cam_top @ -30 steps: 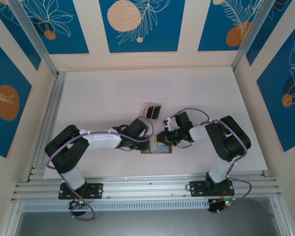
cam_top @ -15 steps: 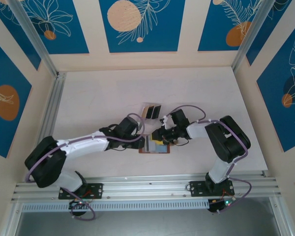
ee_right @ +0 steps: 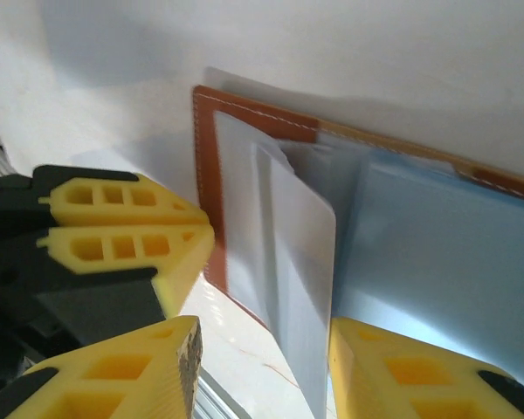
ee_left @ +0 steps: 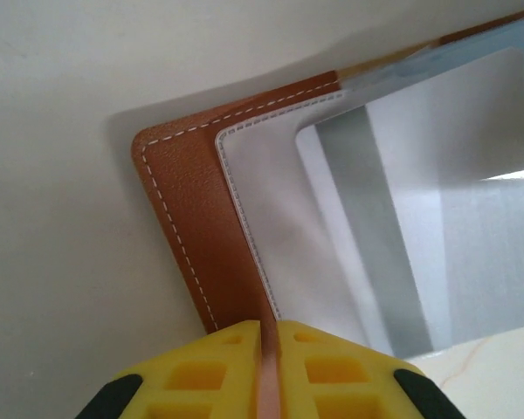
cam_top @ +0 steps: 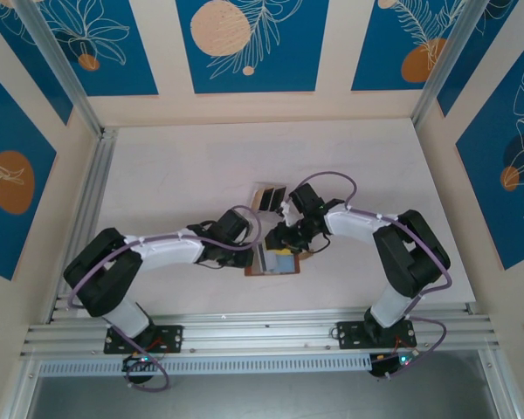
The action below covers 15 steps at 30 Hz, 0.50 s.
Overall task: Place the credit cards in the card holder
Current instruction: Insert the credit card into the card slot.
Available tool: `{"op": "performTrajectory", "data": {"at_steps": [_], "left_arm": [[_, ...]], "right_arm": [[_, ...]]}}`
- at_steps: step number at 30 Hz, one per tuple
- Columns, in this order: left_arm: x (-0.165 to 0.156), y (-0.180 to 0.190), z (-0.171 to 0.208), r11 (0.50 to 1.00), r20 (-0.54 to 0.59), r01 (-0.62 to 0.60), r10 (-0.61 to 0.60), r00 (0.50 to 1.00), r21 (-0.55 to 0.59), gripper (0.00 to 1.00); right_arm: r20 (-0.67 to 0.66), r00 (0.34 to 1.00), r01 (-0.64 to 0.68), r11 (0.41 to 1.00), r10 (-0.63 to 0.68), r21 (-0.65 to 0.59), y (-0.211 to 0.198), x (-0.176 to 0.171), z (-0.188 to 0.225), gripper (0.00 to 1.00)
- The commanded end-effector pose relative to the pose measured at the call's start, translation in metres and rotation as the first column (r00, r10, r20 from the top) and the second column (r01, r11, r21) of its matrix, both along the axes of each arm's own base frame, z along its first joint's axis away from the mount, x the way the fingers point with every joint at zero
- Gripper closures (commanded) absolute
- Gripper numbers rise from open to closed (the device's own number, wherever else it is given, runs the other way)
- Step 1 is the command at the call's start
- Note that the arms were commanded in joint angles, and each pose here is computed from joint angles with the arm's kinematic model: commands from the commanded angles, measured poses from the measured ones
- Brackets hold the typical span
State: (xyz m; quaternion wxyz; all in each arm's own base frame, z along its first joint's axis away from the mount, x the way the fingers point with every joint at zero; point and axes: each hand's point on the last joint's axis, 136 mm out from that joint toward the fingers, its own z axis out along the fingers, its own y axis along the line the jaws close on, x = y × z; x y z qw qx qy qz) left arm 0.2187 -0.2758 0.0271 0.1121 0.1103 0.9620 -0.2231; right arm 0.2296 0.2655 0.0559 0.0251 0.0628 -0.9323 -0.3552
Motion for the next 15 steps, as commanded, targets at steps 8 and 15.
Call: {"op": "performTrajectory", "data": {"at_steps": [8,15], "left_arm": [[-0.005,0.005,-0.021,1.000,-0.031,-0.002,0.002,1.000,0.006,0.91],[-0.006,0.005,-0.026,1.000,-0.042,-0.005,0.005,0.999,0.005,0.91]], "right_arm": [[0.027,1.000,-0.007,0.985,0.012,-0.172,-0.023,0.001,-0.001,0.75],[0.059,0.998,-0.016,0.947,0.037,-0.320,-0.028,0.005,-0.014,0.99]]}}
